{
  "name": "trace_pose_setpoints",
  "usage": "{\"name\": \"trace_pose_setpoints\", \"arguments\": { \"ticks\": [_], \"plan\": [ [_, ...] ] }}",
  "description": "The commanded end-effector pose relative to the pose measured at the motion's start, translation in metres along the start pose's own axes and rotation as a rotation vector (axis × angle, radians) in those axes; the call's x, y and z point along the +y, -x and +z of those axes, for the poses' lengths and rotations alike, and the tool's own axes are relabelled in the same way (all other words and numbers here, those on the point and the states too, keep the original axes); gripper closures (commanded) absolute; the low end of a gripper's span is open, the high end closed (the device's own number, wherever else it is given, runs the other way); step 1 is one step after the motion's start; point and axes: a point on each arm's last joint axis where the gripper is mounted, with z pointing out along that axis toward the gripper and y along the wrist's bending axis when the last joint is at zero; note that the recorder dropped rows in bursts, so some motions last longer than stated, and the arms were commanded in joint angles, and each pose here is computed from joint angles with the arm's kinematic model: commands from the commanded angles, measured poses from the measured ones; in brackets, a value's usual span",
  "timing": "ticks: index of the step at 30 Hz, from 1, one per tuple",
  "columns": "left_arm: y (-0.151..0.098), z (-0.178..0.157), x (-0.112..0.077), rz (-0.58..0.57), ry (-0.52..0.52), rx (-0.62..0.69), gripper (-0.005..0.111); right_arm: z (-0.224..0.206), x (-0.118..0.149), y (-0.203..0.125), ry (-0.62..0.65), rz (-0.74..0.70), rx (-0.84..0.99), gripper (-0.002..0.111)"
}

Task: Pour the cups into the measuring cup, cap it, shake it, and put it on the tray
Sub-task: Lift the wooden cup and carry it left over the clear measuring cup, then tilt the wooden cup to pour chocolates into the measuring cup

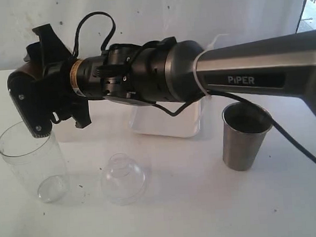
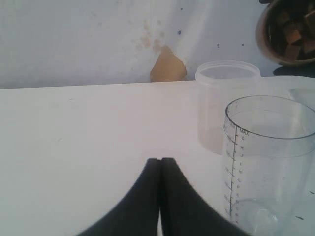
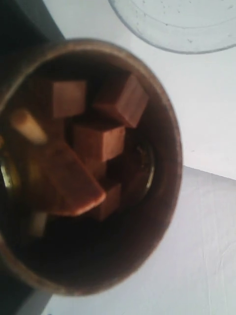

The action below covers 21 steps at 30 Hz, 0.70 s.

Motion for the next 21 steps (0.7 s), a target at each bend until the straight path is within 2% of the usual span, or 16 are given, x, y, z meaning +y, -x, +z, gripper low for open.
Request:
{"name": "trace_pose_setpoints", "arguments": {
  "ticks": [1, 6, 14, 21],
  "plan": [
    [0.001, 0.0, 0.0, -0.007, -0.001, -0.01, 0.107, -0.001, -0.007, 0.004, -0.038, -0.059, -0.032, 0.108],
    [0.001, 0.0, 0.0, -0.007, -0.001, -0.01, 0.107, -0.001, -0.007, 0.004, -0.038, -0.126, -0.03, 0.108],
    [0.001, 0.0, 0.0, -0.007, -0.001, -0.01, 0.107, -0.001, -0.005, 0.019, -0.037, -0.14, -0.061, 0.108],
    [0.001, 0.0, 0.0, -0.007, -0.001, -0.01, 0.107, -0.001, -0.006, 0.02, -0.047, -0.141, -0.072, 0.108]
  ]
}}
